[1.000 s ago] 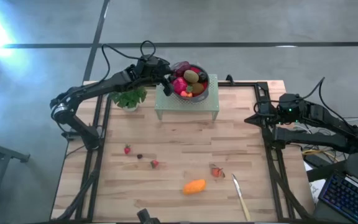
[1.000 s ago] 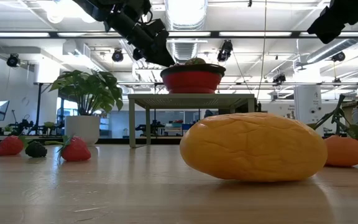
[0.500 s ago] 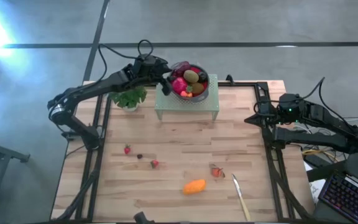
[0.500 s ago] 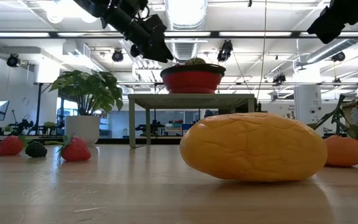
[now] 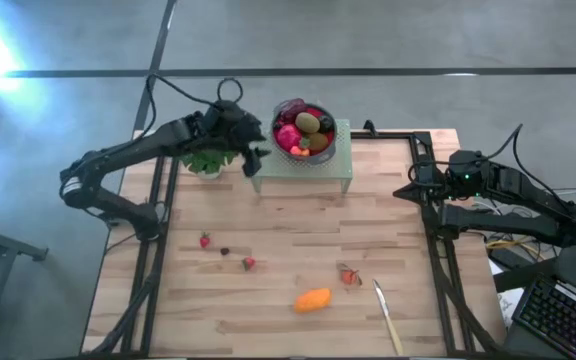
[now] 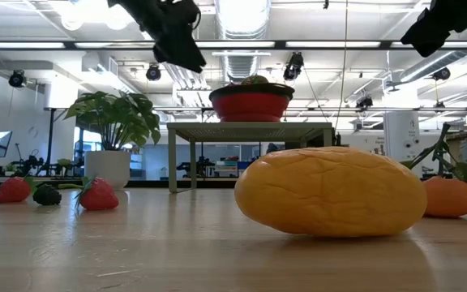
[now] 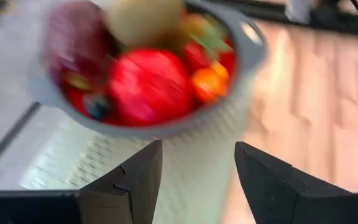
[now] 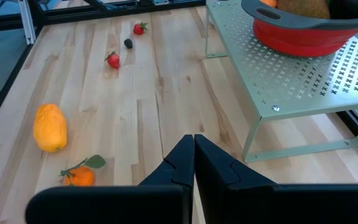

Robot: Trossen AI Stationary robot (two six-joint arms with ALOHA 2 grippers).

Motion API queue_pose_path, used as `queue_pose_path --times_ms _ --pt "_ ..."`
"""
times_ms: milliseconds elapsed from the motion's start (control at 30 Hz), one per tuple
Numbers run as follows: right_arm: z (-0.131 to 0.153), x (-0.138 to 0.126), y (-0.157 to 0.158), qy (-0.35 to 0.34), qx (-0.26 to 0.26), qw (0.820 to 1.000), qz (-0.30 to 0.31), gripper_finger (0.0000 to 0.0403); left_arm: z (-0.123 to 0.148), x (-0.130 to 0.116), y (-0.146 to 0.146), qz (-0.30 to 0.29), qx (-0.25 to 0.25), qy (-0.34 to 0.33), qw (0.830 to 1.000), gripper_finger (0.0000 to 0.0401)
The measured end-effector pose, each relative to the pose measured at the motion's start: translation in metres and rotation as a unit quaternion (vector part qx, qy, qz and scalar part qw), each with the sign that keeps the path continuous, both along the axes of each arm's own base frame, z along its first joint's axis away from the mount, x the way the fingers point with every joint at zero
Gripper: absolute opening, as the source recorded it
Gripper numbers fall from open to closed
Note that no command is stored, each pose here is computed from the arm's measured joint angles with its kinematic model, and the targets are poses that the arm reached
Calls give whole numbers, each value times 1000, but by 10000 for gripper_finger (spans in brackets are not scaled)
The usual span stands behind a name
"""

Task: Pick & Place Fruit
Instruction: Put the black berry into the red strainer bowl on the shelf

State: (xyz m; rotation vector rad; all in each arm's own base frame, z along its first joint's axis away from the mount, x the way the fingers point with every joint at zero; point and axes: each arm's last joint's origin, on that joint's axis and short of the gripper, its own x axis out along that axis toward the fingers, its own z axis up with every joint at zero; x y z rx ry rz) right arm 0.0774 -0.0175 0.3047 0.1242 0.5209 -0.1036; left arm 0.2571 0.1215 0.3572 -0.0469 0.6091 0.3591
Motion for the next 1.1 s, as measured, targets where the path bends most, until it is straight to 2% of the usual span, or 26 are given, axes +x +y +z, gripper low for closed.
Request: queue_pose_path --times_ms 200,367,467,733,900,1100 --pt "0 0 0 0 0 1000 0 8 -6 -1 -46 -41 -45 60 996 206" --pt "0 0 0 0 0 1000 0 8 -17 -5 -90 -46 -84 136 986 206" --pt "0 0 0 0 0 1000 0 8 -21 -8 -117 -46 -89 172 980 206" --pt "0 0 0 0 0 1000 0 8 -24 -20 -177 -55 -95 183 977 206" --pt "0 0 0 0 0 1000 0 8 -35 -28 -203 -78 -105 199 971 206" --pt "0 0 0 0 0 1000 0 8 -58 -34 -208 -50 -119 228 965 206"
